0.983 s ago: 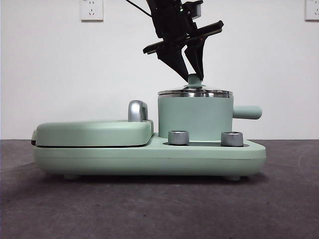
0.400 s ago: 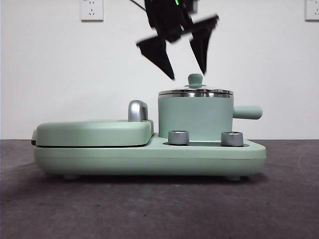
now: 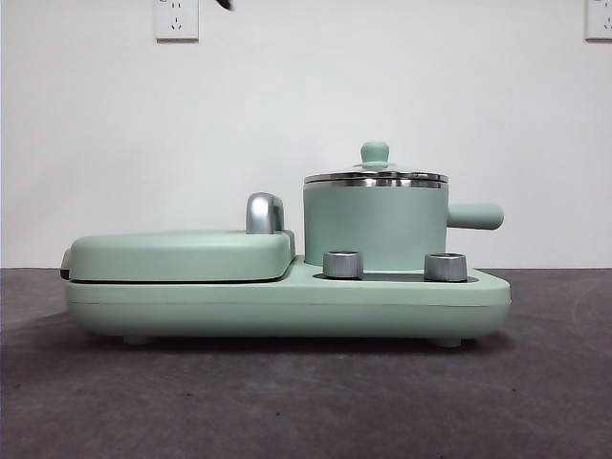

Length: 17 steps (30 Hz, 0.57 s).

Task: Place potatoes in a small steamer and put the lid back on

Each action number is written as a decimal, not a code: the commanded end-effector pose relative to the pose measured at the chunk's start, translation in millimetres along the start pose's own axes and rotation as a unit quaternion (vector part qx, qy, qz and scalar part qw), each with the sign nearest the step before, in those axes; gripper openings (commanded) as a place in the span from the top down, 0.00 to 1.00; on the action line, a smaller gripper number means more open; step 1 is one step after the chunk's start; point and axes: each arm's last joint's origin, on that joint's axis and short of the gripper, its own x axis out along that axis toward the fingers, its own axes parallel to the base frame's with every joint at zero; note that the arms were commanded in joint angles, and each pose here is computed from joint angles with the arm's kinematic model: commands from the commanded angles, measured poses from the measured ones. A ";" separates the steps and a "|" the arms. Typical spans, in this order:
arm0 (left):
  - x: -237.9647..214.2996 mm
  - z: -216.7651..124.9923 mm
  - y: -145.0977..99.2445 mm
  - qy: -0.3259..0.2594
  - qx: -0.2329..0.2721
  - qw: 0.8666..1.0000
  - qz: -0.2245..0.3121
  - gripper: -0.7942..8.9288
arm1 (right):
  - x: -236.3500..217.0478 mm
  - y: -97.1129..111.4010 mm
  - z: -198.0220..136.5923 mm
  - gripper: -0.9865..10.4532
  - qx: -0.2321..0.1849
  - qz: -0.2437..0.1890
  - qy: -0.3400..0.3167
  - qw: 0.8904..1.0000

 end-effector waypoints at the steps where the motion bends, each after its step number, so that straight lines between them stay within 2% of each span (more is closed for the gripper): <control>1: -22.5 -22.7 -2.8 -0.005 0.004 1.000 -0.003 0.50 | -0.9 1.4 2.8 0.61 -0.001 0.013 -0.007 1.000; 6: -42.5 -76.2 2.3 -0.029 -0.008 1.000 -0.005 0.50 | -0.8 1.5 3.2 0.61 -0.002 0.012 -0.009 1.000; 12: -58.8 -150.2 9.1 -0.139 -0.054 0.989 -0.021 0.50 | -0.9 1.9 5.1 0.61 -0.003 0.015 -0.018 1.000; 17: -60.1 -207.1 14.1 -0.202 -0.072 0.976 -0.034 0.50 | -0.9 2.0 5.3 0.61 -0.003 0.015 -0.019 1.000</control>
